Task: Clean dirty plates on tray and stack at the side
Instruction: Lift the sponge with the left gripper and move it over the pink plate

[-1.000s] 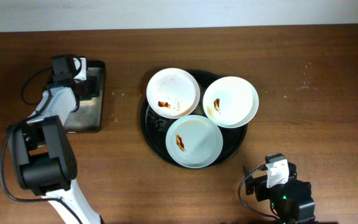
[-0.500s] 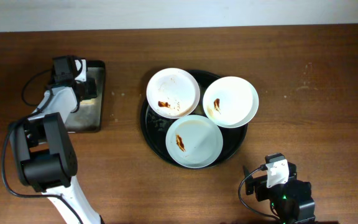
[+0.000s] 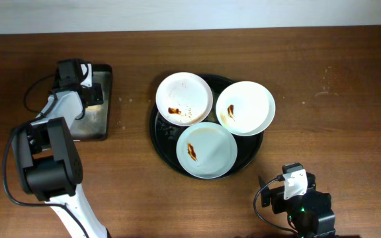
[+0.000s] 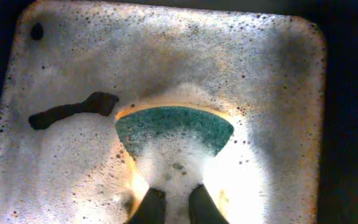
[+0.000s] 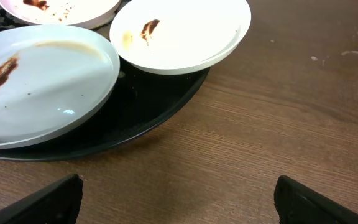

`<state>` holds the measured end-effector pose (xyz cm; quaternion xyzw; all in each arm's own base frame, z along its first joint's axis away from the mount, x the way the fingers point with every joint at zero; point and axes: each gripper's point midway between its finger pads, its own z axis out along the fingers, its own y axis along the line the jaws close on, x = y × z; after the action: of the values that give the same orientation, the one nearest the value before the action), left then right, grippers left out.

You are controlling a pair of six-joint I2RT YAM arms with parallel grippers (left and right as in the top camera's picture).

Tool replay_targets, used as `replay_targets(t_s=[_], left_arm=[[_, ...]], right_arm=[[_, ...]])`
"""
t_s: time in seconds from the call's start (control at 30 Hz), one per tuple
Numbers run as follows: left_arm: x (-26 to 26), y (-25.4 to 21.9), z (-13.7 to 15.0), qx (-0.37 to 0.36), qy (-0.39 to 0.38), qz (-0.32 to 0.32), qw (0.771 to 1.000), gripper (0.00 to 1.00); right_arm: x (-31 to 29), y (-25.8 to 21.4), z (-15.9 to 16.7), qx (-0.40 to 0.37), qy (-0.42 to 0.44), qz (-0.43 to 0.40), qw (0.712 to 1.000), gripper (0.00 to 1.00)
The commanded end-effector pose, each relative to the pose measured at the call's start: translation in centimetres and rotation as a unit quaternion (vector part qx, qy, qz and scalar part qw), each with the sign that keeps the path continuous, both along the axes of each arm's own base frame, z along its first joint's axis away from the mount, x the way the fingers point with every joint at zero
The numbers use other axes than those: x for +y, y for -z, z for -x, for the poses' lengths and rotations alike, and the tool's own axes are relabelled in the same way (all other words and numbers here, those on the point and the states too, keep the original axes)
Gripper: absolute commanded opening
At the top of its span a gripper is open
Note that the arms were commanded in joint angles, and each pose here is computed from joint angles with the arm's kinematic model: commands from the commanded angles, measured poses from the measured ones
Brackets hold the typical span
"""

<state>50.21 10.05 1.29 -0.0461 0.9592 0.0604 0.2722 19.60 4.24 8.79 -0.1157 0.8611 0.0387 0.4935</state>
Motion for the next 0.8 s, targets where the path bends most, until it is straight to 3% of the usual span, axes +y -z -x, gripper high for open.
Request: replay_targets(t_s=[0.0,0.1,0.27,0.53,0.63,0.7,0.77], left_arm=[[-0.2,2.7,1.4,0.044,-0.005,0.008,0.999,0.01],[-0.1,1.1,1.2,0.033,-0.005,0.006,0.999,0.01],[0.2,-5.6,0.5,-0.028,-0.008,-0.007,1.0,0.01],[-0.4,-5.8,1.9,-0.002,-0.006,-0.009,1.0,0.01],[-4.4,-10.7,1.5,-0.046,0.038,-0.017,0.998,0.01],[-10.5,-15.3,1.4,-0.096,0.101,-0.017,0.99,0.01],[-16.4,-16.2,2.1,-0.104,0.16,-0.01,0.982,0.01]], right_arm=[[-0.4,0.2,0.0,0.001,0.01,0.005,1.0,0.99],[-0.4,0.2,0.0,0.001,0.01,0.005,1.0,0.99],[-0.4,0.2,0.0,0.001,0.01,0.005,1.0,0.99],[-0.4,0.2,0.0,0.001,0.01,0.005,1.0,0.99],[-0.4,0.2,0.0,0.001,0.01,0.005,1.0,0.99],[-0.4,0.2,0.0,0.001,0.01,0.005,1.0,0.99],[-0.4,0.2,0.0,0.001,0.01,0.005,1.0,0.99]])
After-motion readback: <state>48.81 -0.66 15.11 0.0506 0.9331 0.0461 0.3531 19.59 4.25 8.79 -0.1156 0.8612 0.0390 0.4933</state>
